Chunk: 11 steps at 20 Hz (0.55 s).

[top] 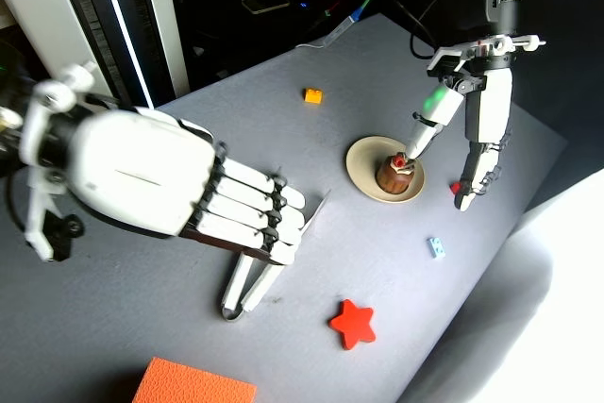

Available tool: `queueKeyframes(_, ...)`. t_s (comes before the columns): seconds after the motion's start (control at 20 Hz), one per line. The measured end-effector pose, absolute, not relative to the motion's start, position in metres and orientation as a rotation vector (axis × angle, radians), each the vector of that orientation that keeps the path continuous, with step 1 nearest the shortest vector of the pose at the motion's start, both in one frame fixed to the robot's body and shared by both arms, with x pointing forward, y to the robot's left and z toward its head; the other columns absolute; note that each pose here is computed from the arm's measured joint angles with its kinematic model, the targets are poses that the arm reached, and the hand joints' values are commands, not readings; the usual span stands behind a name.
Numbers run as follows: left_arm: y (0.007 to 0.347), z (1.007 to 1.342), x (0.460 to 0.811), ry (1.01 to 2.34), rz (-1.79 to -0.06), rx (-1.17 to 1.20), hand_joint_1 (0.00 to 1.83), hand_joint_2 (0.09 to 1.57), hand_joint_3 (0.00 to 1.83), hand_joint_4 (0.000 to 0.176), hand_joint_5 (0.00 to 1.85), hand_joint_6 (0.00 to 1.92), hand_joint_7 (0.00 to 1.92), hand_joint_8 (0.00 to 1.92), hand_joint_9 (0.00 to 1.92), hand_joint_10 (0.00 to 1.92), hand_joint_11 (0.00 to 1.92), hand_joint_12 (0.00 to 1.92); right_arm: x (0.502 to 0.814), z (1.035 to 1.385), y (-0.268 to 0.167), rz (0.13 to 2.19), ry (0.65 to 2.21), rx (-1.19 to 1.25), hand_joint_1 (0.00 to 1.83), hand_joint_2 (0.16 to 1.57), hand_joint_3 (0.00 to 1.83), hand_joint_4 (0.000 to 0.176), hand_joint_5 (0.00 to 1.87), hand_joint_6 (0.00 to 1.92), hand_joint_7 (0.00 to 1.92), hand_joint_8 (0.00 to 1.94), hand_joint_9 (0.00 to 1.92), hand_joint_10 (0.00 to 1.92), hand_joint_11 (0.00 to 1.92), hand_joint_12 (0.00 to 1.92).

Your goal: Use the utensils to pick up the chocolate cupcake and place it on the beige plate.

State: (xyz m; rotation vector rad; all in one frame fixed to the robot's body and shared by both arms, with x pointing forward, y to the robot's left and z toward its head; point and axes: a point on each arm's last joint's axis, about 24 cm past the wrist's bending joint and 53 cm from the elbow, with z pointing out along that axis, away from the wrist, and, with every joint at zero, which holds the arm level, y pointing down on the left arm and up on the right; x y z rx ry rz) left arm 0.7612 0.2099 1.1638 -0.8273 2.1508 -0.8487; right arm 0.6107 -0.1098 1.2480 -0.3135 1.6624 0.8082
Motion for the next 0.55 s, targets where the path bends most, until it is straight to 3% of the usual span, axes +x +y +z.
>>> queueKeyframes(0.25, 0.218, 1.162, 0.761, 2.149, -0.834, -0.844, 0.6, 1.16, 0.0, 0.0, 0.2, 0.0, 0.19, 0.0, 0.16, 0.0, 0.0, 0.31, 0.605, 1.267, -0.121, 0.815, 1.572, -0.346, 0.23, 0.92, 0.01, 0.0, 0.0, 0.0, 0.0, 0.0, 0.0, 0.0, 0.0, 0.18)
queueKeyframes(0.55, 0.218, 1.161, 0.761, 2.151, -0.831, -0.844, 0.57, 1.18, 0.0, 0.0, 0.2, 0.01, 0.19, 0.0, 0.17, 0.0, 0.0, 0.37, 0.605, 1.253, -0.119, 0.78, 1.621, -0.381, 0.26, 0.93, 0.0, 0.0, 0.02, 0.0, 0.0, 0.0, 0.0, 0.0, 0.0, 0.21)
